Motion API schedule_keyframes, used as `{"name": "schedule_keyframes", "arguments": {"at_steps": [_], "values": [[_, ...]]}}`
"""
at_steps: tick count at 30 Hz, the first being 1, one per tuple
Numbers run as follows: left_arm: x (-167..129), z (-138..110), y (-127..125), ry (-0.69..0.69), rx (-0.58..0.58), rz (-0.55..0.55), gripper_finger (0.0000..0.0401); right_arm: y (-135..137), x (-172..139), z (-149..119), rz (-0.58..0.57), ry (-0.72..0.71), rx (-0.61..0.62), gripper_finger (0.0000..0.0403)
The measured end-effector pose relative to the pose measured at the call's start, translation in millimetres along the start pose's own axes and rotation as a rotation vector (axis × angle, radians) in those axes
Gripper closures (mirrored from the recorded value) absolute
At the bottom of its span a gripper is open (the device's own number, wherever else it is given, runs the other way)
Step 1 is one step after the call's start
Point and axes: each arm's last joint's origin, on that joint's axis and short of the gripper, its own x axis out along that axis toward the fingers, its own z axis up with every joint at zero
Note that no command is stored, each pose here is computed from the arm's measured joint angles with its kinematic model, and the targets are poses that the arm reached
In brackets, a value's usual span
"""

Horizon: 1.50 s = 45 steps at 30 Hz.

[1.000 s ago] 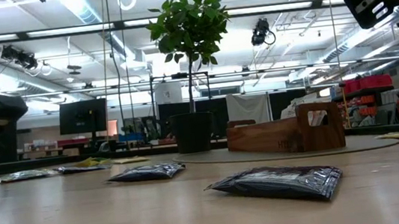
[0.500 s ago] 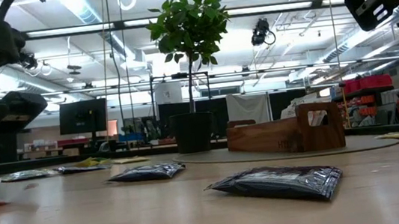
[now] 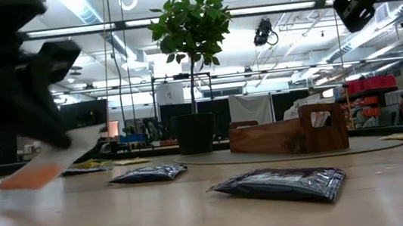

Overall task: Pick & Place Tea
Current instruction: Put the white tea bag into the bottom section of the wooden organizer

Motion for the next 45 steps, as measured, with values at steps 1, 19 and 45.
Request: {"name": "schedule_keyframes", "arguments": {"at_steps": [1,19,45], "values": [[1,4,3,-0.004,0.011,0.008,0.0396,-2,2,0,-0.005,0.002,0.002,0.0363],[23,51,67,-0.094,0.139,0.166,0.0395,-2,96,29,-0.124,0.081,0.032,0.0175],[21,57,73,-0.101,0.242,0.32,0.0394,-28,143,43,-0.181,0.259,0.162,0.0197]]}}
